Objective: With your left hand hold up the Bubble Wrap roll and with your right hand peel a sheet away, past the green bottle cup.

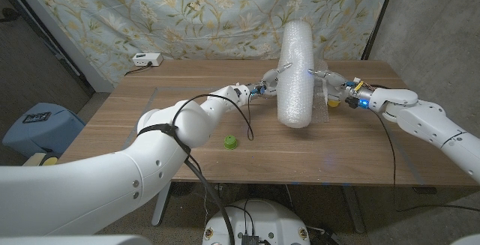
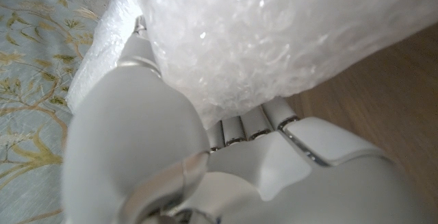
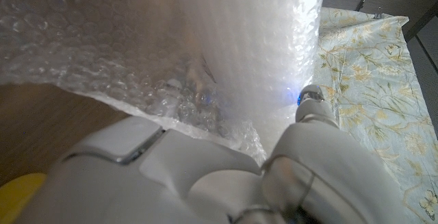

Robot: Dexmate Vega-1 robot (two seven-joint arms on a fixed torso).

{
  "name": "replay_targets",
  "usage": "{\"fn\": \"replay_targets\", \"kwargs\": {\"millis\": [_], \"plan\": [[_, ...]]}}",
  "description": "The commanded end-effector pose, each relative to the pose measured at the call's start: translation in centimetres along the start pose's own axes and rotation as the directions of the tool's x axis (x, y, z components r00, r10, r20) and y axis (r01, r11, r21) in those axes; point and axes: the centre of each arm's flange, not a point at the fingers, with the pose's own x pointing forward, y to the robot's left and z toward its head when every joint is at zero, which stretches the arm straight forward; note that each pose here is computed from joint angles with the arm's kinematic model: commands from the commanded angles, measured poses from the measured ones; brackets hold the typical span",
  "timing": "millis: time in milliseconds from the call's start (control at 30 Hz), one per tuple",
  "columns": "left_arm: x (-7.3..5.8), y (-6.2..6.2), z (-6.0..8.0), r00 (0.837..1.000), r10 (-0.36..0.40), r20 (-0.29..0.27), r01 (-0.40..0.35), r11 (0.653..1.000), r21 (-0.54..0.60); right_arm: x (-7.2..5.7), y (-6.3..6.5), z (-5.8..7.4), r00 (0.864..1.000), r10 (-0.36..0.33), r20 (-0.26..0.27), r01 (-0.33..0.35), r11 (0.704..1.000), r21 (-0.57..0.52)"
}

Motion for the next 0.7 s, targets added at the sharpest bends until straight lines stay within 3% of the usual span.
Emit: {"fn": "replay_targets", "kwargs": {"millis": [33, 700], "plan": [[-0.1, 0.1, -0.1, 1.000, -0.008, -0.002, 0.007, 1.000, -0.006, -1.0, -1.1, 0.3, 1.000, 0.022, 0.007, -0.022, 0.999, 0.034], [0.2, -0.3, -0.2, 1.000, -0.005, 0.008, 0.005, 1.000, -0.024, -1.9, -3.1, -0.5, 0.999, -0.017, -0.043, 0.018, 0.999, 0.032]]}}
